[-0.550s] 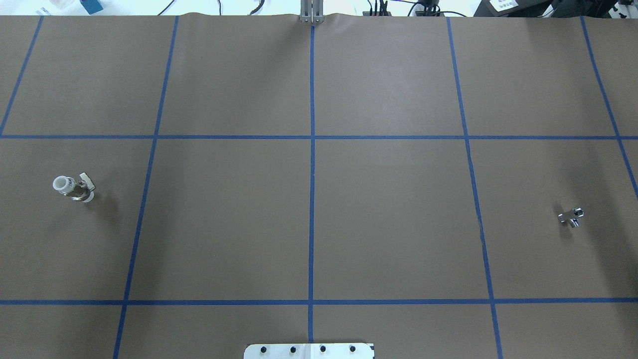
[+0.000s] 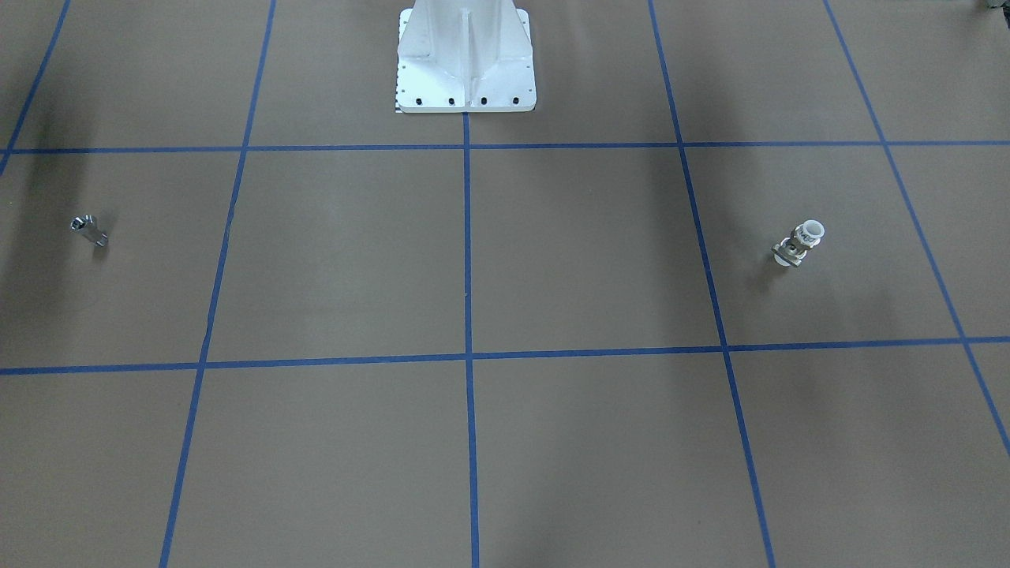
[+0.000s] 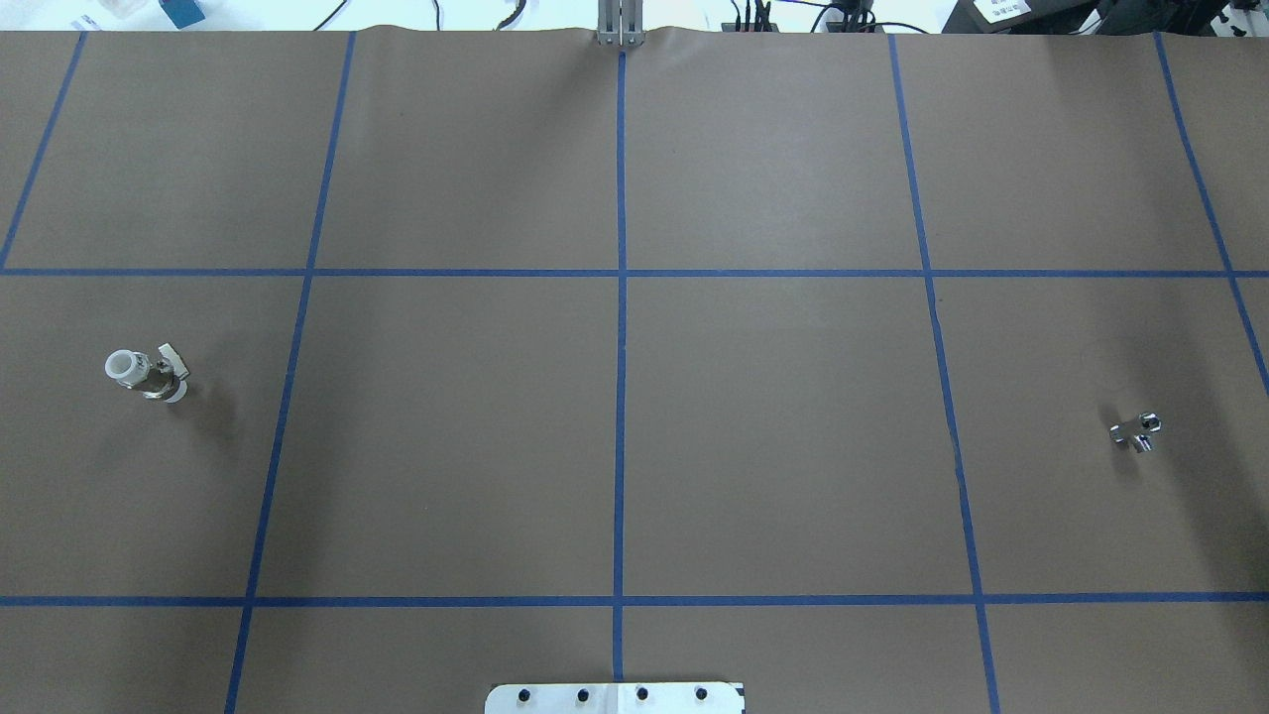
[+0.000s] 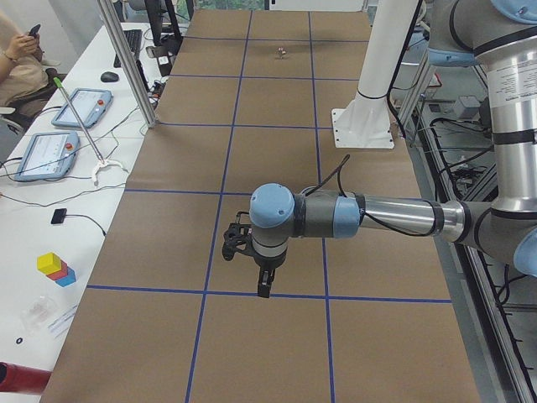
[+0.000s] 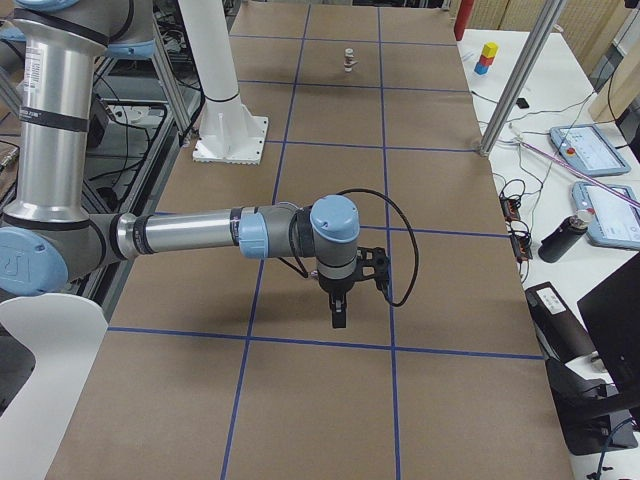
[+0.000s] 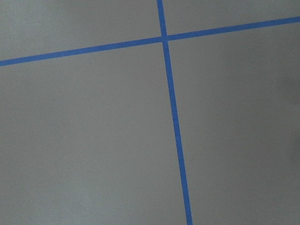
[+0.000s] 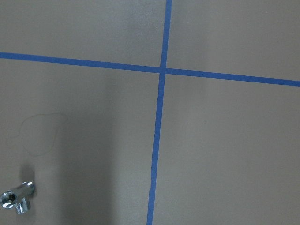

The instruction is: Assemble PPR valve and pipe with both arms

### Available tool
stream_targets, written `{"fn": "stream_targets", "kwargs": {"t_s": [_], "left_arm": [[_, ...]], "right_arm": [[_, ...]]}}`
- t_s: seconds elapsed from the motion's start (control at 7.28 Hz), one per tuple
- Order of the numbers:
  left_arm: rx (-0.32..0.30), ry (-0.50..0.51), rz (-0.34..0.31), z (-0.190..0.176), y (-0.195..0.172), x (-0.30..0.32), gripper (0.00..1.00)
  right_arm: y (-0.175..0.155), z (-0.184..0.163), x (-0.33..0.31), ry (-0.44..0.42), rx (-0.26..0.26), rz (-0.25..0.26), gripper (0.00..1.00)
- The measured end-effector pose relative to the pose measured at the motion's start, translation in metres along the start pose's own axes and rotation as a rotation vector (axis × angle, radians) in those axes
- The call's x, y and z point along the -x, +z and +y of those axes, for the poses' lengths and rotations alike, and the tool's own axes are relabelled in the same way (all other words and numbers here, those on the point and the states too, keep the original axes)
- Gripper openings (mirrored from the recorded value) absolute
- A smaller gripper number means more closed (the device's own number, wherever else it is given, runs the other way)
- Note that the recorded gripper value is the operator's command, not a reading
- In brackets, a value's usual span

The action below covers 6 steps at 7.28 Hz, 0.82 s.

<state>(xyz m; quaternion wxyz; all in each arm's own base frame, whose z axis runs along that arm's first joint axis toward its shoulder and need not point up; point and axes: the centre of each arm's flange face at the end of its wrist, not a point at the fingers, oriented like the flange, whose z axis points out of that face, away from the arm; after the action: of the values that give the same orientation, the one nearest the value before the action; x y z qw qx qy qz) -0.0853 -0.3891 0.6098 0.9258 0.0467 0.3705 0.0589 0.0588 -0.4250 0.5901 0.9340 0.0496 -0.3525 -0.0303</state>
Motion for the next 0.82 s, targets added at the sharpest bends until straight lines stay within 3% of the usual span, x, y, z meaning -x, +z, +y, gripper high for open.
{"fn": "stream_targets", "kwargs": {"t_s": [0.27, 0.55, 0.82], "left_arm": [[-0.023, 0.018, -0.003, -0.007, -0.008, -0.006, 1.00], [-0.096, 0.089, -0.016, -0.037, -0.030, -0.024, 1.00], [-0.171, 0.206, -0.014, -0.072, -0.039, -0.049, 1.00]], "right_arm": [[-0.012, -0.013, 0.011, -0.050, -0.059, 0.001, 1.00], [-0.014, -0.025, 0.012, -0.123, -0.147, 0.005, 1.00], [-0.005, -0.033, 0.005, -0.142, -0.171, -0.010, 1.00]]}}
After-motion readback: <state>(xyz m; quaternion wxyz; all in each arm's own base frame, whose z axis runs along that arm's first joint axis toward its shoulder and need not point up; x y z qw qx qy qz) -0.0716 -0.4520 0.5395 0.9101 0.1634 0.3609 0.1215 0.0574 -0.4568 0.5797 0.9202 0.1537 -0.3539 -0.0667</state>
